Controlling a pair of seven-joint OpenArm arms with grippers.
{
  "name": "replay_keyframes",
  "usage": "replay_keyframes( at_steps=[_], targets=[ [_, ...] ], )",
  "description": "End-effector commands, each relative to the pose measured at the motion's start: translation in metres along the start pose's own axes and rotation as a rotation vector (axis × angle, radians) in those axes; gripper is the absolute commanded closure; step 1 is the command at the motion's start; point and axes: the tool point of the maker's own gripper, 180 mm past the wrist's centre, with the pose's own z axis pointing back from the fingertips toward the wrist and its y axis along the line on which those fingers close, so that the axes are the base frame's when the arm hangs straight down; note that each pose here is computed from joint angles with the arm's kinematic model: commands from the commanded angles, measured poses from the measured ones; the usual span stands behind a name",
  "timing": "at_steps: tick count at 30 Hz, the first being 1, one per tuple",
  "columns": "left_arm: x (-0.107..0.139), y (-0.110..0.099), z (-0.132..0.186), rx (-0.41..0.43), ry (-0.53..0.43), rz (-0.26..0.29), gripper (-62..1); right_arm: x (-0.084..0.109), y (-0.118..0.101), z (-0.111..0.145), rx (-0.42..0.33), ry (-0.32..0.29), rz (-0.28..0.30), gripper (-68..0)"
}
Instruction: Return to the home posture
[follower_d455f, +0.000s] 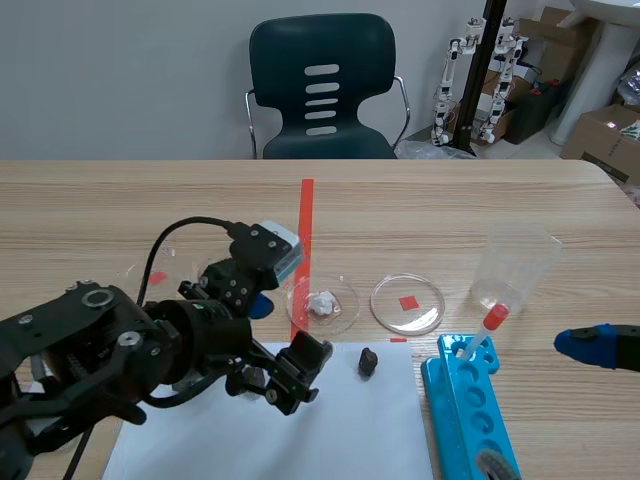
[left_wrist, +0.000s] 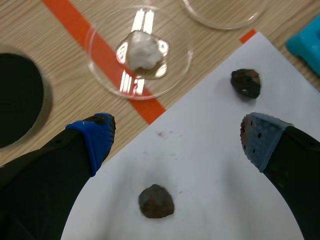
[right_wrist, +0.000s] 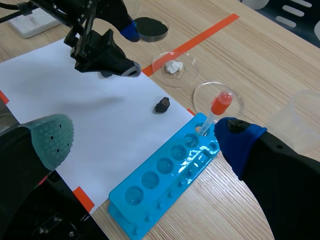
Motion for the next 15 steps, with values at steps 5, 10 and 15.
replay_keyframes(
  at_steps=[5, 10, 15],
  targets=[
    [0.013, 0.036, 0.028, 0.091, -0.092, 0.039, -52.5, 0.006, -0.001, -0.001, -0.003, -0.024, -0.001, -58.7],
    [0.019, 0.066, 0.058, 0.162, -0.163, 0.096, -52.5, 0.006, -0.001, -0.001, -0.003, -0.024, -0.001, -58.7],
    [0.019, 0.094, 0.089, 0.241, -0.220, 0.140, -52.5, 0.006, -0.001, -0.001, -0.003, -0.024, -0.001, -58.7]
  ],
)
